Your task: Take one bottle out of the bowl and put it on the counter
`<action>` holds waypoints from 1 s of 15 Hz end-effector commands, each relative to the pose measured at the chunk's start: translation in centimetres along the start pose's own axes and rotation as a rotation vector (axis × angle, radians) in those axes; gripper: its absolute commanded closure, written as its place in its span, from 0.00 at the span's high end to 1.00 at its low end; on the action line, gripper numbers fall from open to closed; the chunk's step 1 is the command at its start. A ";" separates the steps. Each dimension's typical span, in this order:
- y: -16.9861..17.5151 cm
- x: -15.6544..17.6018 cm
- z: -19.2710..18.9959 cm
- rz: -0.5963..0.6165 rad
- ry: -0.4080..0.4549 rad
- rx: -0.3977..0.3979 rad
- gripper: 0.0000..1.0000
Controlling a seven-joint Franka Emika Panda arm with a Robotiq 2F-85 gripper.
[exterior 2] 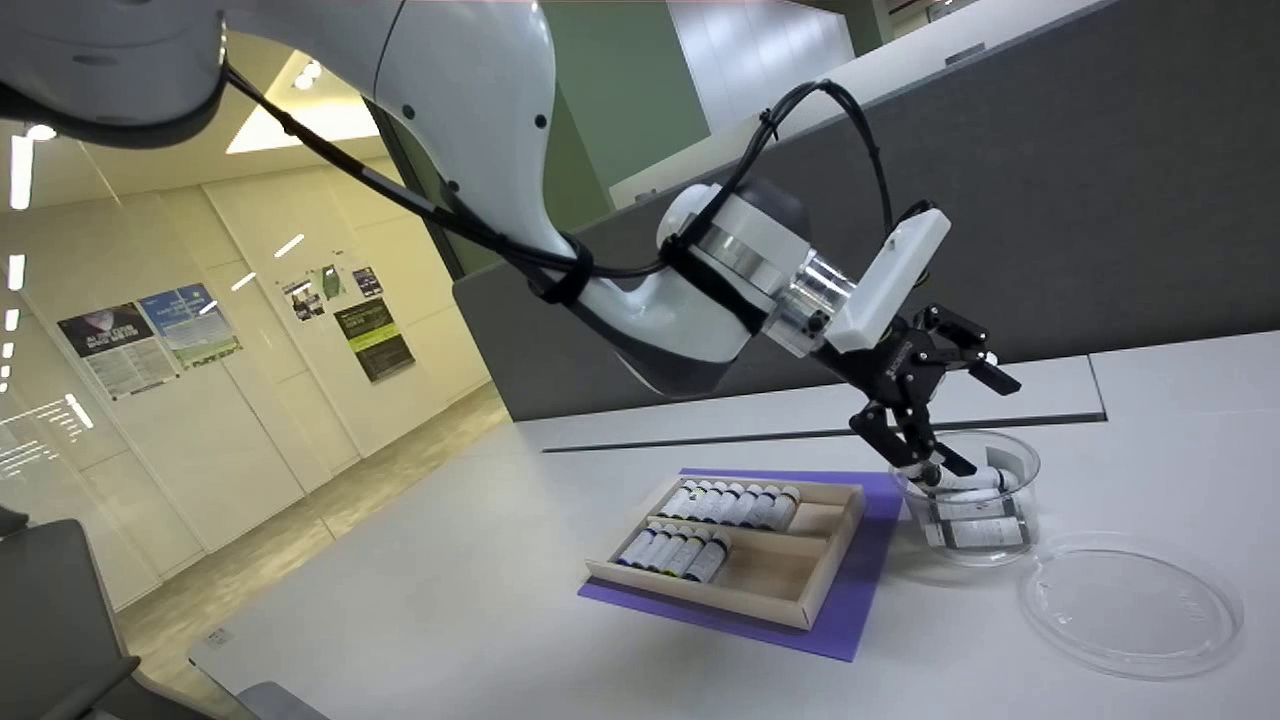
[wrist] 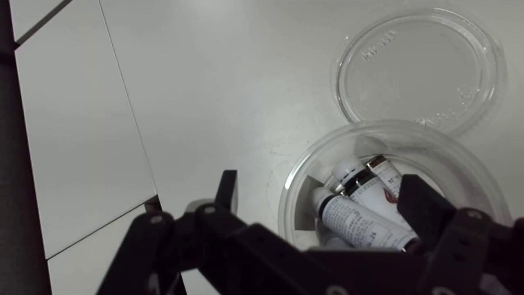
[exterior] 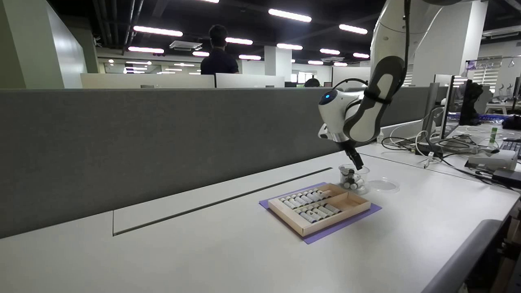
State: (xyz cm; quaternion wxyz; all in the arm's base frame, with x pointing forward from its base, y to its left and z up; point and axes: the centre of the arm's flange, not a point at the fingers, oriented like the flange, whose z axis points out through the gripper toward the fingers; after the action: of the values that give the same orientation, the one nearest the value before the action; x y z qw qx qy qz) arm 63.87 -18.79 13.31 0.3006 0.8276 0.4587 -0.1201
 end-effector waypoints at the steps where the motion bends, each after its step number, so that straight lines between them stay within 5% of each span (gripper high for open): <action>1: -2.1 -0.6 -2.0 0.042 -0.058 -0.008 1.00; 4: -2.9 -0.4 -2.3 0.050 -0.073 0.007 1.00; 14: -2.9 0.5 -1.5 0.105 0.074 0.042 1.00; 15: -2.8 0.4 -1.3 0.114 0.079 0.046 0.75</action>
State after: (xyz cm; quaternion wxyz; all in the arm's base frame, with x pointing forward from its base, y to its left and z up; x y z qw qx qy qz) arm 62.24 -16.32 12.64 0.2787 0.8506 0.4348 -0.0988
